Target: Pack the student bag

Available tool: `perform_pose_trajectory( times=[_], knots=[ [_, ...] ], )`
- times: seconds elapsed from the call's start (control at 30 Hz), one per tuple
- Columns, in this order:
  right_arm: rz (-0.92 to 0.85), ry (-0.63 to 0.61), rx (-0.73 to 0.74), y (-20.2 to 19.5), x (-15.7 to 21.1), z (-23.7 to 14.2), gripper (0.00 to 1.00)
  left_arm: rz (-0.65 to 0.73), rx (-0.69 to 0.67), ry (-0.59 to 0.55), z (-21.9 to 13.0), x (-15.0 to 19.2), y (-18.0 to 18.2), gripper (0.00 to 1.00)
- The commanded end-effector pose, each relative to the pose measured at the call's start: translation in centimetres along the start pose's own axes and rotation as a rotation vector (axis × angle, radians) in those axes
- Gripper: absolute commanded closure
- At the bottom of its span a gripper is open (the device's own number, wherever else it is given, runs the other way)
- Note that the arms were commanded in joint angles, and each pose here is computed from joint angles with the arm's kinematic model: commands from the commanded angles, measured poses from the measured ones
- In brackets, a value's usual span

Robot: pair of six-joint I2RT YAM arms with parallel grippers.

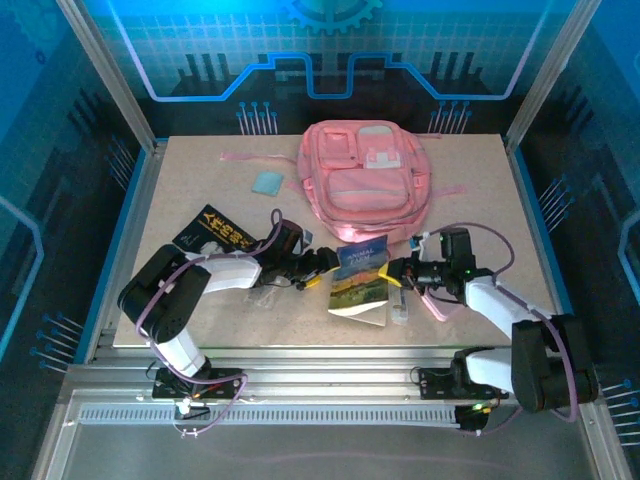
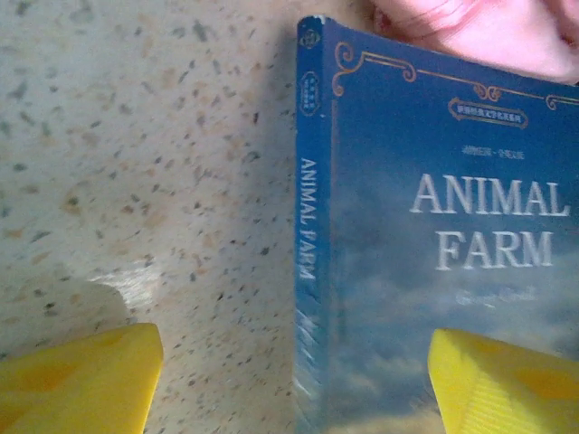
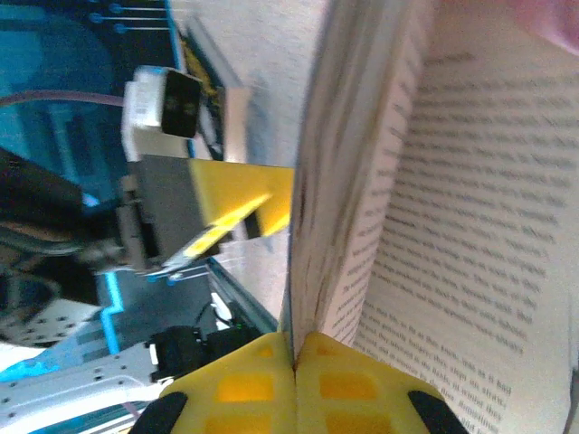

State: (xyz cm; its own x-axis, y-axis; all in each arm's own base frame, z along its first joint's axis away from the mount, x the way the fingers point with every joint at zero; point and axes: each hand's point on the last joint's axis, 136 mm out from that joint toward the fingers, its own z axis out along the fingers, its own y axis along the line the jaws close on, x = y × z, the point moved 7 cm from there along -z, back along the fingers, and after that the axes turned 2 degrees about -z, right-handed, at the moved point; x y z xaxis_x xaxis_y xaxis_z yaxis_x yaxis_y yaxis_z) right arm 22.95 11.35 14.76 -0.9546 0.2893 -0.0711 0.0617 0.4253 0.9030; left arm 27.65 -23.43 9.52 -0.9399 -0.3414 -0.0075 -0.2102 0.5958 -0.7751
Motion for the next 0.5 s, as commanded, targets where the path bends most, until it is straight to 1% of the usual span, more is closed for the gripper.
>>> perform_pose_trajectory(
  times=[0.0,0.17,0.3,0.4,0.47],
  knots=[
    [-0.078,-0.003,-0.089,3.5,-0.9,-0.9,1.00,-0.024,0.104,0.004,0.6,0.0,-0.6,0.18],
    [-0.070,0.018,-0.078,3.2,-0.4,-0.1,1.00,-0.079,0.245,0.010,1.1,-0.3,-1.6,0.18],
    [-0.052,0.019,-0.078,2.4,-0.1,0.6,1.00,-0.146,0.346,0.011,1.0,-0.3,-2.1,0.21],
    [-0.043,0.021,-0.077,1.8,0.0,1.1,1.00,-0.174,0.391,0.017,0.9,0.0,-2.6,0.25],
    [-0.038,0.027,-0.062,1.4,0.1,1.4,1.00,-0.175,0.405,0.023,0.8,0.2,-3.0,0.33]
  ],
)
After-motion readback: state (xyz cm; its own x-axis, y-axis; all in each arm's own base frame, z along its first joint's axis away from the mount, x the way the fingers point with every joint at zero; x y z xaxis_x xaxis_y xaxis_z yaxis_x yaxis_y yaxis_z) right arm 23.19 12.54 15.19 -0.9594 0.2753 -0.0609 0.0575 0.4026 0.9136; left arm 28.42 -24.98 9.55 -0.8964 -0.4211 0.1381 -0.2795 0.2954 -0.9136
